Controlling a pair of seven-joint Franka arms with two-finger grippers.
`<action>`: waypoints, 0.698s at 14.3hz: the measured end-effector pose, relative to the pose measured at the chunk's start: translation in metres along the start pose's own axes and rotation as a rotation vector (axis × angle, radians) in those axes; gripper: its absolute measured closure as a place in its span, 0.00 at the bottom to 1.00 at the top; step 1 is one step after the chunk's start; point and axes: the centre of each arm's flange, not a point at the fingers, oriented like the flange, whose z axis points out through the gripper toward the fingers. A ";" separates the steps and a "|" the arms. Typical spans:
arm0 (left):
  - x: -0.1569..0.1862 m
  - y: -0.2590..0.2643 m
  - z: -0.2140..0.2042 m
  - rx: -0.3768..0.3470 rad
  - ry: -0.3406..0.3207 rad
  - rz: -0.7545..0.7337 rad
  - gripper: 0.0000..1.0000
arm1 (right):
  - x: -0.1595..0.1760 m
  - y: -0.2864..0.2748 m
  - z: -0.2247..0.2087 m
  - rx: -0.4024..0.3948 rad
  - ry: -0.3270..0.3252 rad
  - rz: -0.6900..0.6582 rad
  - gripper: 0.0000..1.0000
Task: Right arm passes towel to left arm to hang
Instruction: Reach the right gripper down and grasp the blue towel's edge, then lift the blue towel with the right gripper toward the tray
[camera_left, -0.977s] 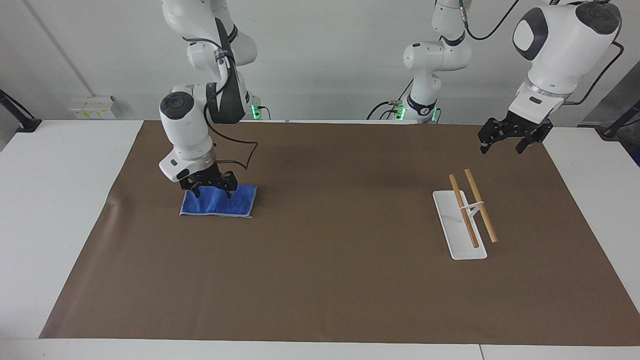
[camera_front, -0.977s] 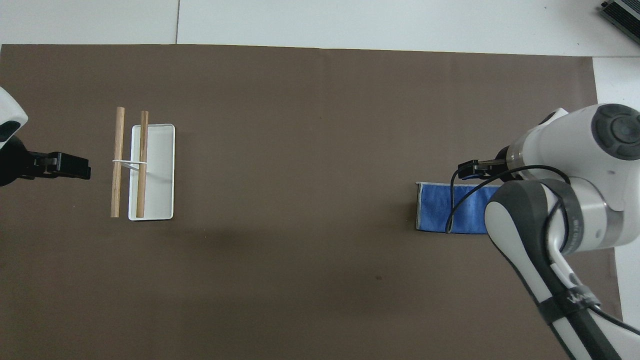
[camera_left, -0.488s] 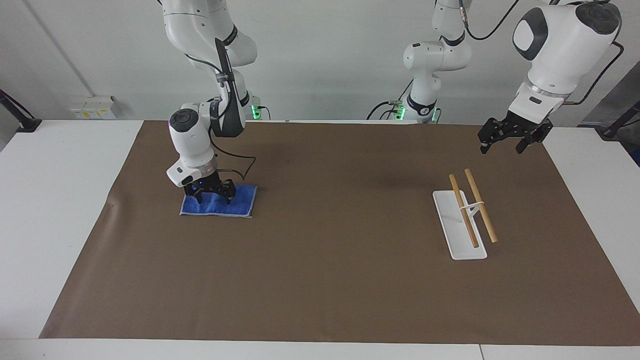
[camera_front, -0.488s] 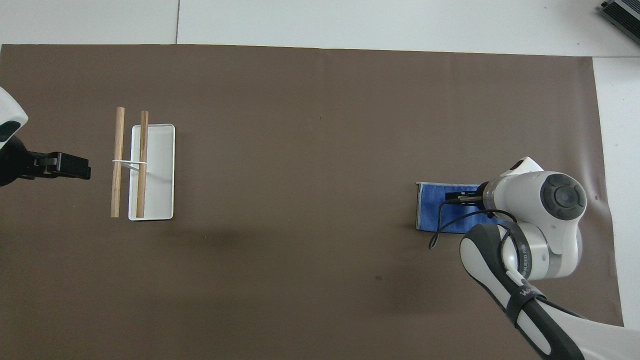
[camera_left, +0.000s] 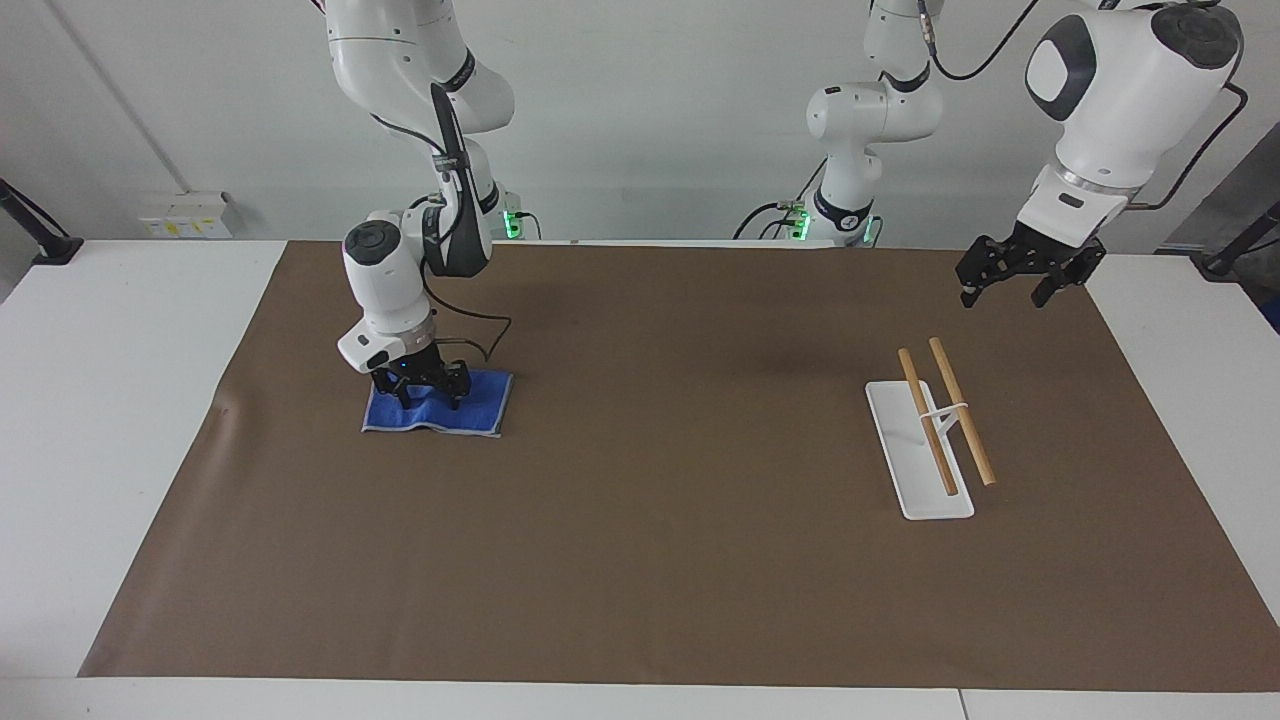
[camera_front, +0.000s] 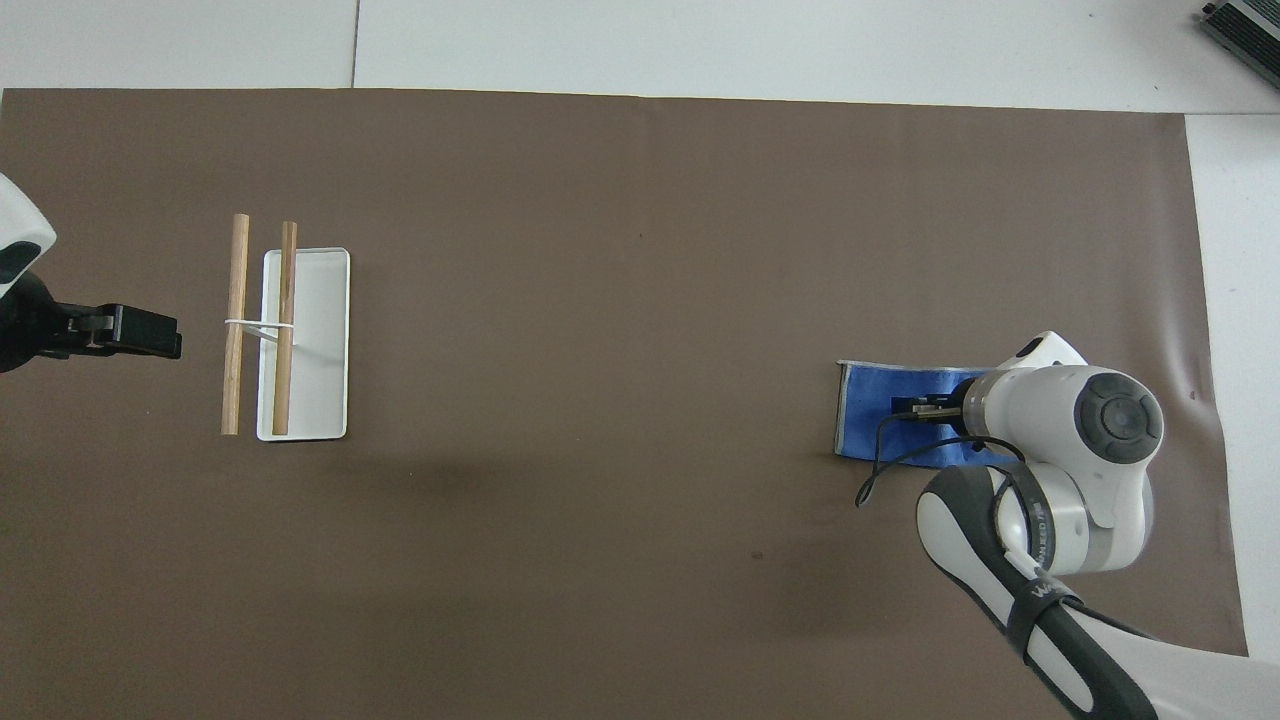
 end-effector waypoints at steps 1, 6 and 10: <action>0.000 0.000 0.000 0.000 0.000 0.000 0.00 | 0.001 -0.001 -0.001 0.004 0.003 0.004 0.41; 0.000 0.000 0.000 0.000 0.000 0.000 0.00 | 0.020 -0.008 -0.023 0.024 -0.027 0.036 0.96; 0.000 0.000 0.000 0.000 0.000 0.000 0.00 | 0.047 -0.016 -0.056 0.032 -0.017 0.059 0.96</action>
